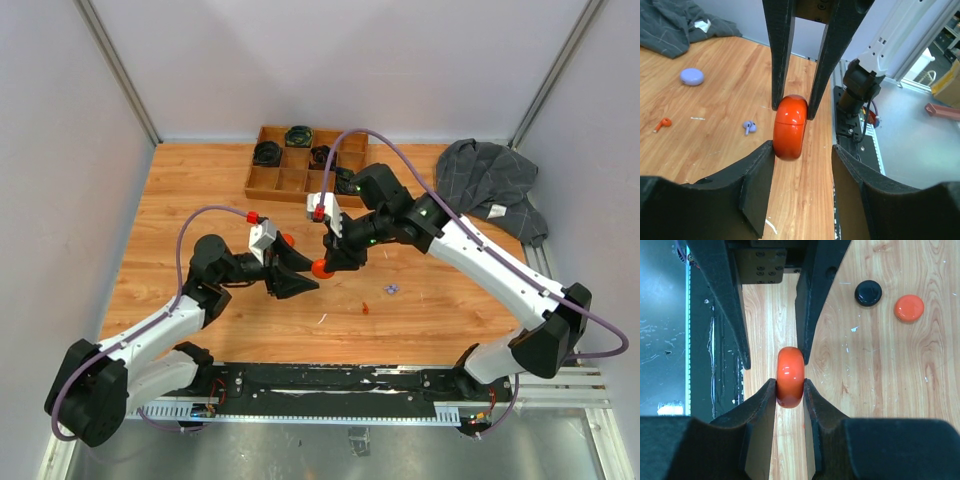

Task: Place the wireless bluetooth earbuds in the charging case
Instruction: Pick up the charging case at the center of the board.

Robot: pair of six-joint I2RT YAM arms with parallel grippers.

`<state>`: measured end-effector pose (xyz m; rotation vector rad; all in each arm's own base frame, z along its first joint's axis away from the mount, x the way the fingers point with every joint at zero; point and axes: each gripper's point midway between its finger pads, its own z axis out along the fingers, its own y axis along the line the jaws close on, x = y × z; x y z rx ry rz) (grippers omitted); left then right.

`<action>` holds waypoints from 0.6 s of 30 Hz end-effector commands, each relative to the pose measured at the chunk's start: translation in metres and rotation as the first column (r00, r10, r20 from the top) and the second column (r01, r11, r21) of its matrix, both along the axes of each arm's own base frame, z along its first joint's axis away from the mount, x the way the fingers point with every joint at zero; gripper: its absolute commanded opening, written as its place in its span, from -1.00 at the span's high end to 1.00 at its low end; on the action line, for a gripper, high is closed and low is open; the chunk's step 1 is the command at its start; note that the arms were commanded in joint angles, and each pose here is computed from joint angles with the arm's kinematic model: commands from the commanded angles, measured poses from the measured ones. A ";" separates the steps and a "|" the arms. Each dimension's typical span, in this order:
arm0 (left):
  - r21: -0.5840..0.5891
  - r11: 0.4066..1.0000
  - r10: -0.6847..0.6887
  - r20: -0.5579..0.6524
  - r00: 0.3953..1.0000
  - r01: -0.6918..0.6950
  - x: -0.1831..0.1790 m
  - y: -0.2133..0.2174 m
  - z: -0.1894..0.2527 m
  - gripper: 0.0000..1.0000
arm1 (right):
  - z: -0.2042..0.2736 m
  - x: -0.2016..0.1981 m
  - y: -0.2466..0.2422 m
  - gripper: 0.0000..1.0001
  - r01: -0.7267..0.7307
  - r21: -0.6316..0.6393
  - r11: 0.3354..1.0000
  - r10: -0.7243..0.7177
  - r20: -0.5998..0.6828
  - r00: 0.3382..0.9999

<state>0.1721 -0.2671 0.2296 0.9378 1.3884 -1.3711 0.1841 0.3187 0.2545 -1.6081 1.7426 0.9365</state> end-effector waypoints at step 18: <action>0.002 0.994 -0.106 0.059 0.993 0.106 -0.016 -0.011 0.008 0.50 | 0.001 -0.010 0.011 0.97 -0.077 -0.050 0.996 0.081 0.080 0.994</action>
